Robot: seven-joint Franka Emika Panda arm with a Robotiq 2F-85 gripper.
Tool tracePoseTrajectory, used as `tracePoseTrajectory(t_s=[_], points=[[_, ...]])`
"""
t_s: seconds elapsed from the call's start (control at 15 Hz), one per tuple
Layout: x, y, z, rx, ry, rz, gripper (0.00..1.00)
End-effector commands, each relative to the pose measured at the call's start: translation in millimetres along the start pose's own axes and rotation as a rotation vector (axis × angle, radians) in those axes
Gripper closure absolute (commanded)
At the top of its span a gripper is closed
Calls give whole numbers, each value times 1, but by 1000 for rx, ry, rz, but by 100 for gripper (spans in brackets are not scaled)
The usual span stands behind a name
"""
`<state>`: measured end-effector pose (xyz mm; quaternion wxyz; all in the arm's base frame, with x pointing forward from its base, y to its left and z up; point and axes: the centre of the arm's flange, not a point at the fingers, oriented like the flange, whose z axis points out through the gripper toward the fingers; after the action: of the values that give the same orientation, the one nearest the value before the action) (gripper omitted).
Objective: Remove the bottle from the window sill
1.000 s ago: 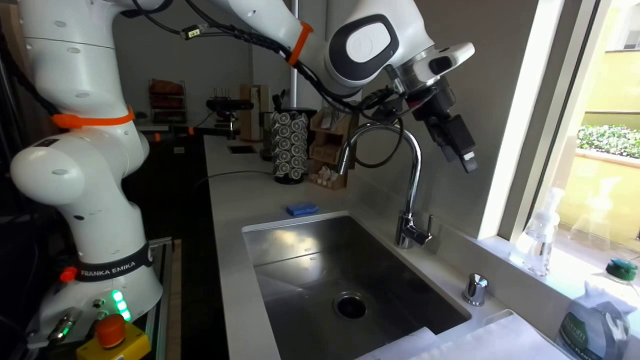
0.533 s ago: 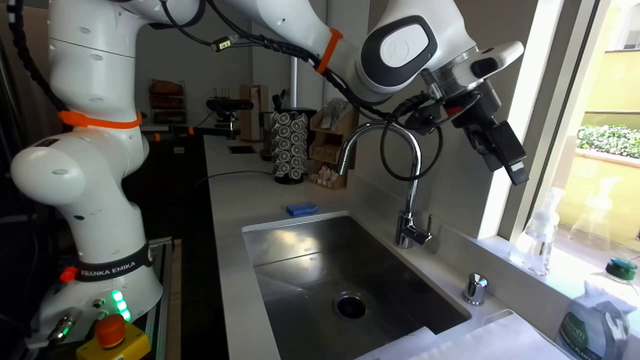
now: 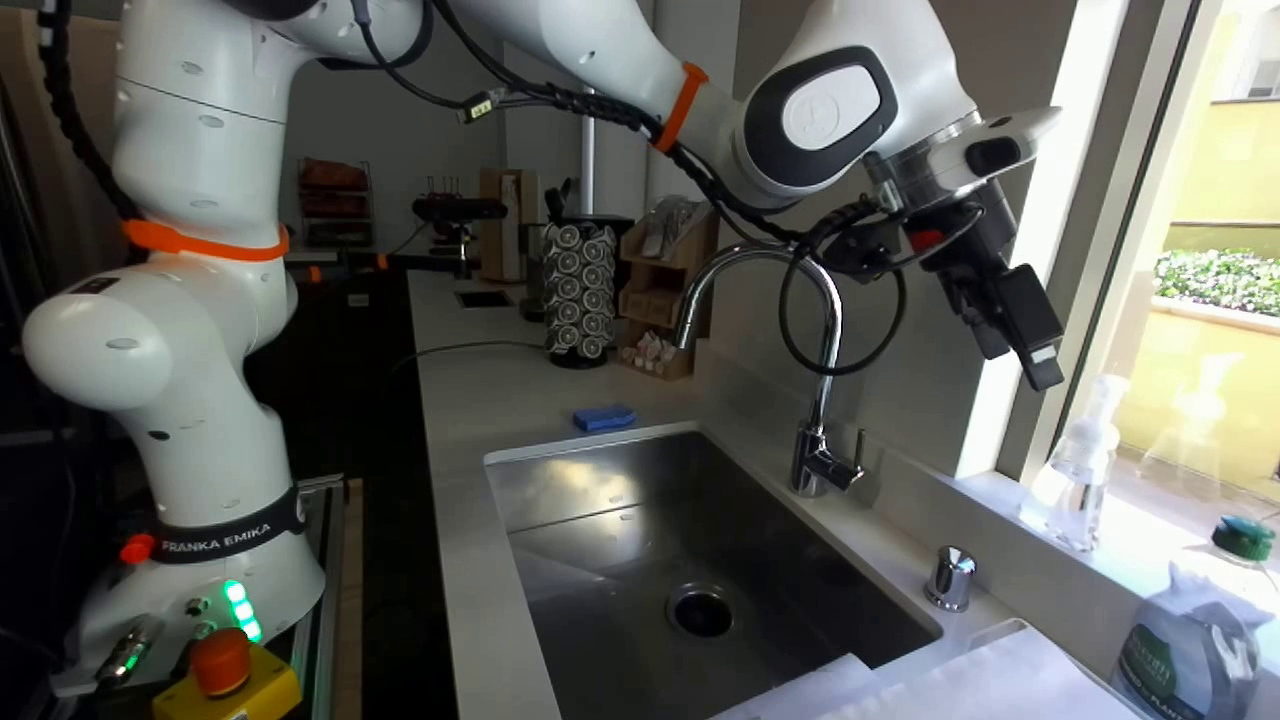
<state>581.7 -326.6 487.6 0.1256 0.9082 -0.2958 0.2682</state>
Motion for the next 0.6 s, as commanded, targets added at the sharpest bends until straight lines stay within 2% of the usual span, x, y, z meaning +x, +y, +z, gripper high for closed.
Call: tracePoseTrajectory(t_s=[0.0,0.2,0.53], points=[[29,-10,23,39,-93,-37,0],[43,-19,35,69,-125,-80,0],[59,-24,53,122,-79,-121,0]])
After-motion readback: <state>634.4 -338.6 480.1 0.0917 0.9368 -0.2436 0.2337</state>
